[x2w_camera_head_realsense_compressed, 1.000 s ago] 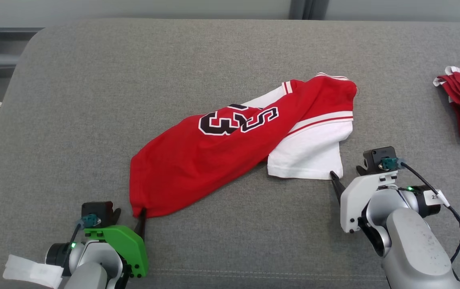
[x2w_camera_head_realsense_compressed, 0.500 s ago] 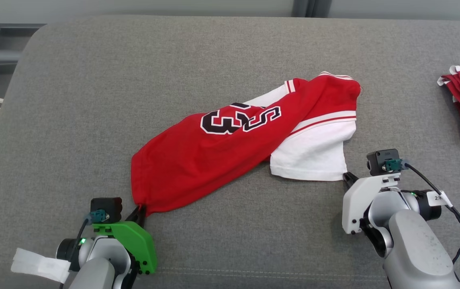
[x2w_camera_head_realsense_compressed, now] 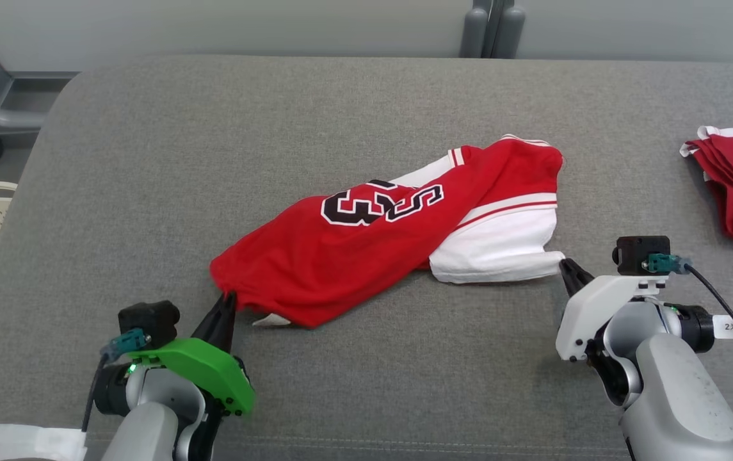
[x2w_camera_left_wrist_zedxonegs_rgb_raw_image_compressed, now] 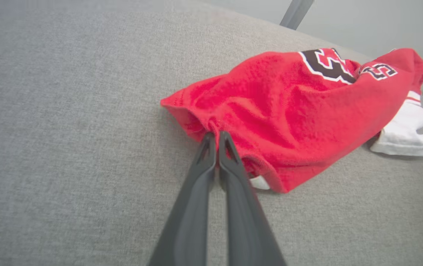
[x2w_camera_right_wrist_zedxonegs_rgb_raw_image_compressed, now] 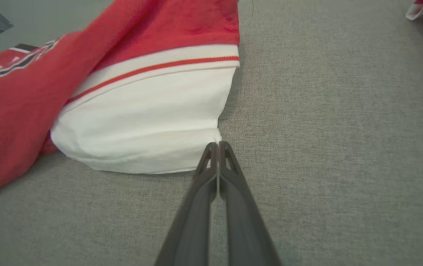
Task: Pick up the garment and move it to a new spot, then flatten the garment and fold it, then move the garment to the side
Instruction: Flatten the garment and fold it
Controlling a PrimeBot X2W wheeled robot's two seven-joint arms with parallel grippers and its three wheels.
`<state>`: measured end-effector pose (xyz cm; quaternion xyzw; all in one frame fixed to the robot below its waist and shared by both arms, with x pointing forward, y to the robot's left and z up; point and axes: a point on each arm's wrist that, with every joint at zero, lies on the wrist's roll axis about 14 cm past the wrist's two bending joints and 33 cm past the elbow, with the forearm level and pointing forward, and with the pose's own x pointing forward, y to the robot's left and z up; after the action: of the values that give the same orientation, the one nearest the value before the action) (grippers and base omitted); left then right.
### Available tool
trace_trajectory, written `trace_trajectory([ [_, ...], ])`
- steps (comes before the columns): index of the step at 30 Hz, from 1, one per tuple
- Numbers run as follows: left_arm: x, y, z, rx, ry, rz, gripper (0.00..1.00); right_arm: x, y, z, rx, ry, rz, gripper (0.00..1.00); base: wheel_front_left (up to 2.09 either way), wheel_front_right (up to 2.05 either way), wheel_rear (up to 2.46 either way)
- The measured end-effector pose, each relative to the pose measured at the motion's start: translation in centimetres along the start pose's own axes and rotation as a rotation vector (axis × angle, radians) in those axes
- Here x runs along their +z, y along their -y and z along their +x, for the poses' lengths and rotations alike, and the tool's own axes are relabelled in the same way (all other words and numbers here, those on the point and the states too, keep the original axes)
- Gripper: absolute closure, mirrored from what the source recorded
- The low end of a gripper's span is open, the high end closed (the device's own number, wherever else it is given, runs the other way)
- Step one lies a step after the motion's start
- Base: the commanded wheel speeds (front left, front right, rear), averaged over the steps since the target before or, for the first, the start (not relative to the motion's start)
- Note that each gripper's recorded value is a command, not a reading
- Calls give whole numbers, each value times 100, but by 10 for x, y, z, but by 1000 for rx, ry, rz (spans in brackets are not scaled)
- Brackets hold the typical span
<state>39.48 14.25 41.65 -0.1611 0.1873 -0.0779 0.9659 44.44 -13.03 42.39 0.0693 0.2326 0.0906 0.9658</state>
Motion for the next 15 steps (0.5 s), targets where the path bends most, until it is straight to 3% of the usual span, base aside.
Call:
trace_trajectory([
  [10,55,21,-9,-58,157,-56,100,61,13,-28,-24,226,68,100,0,0,0],
  [15,81,28,6,-88,203,-76,100,87,12,-24,-7,277,91,100,0,0,0],
])
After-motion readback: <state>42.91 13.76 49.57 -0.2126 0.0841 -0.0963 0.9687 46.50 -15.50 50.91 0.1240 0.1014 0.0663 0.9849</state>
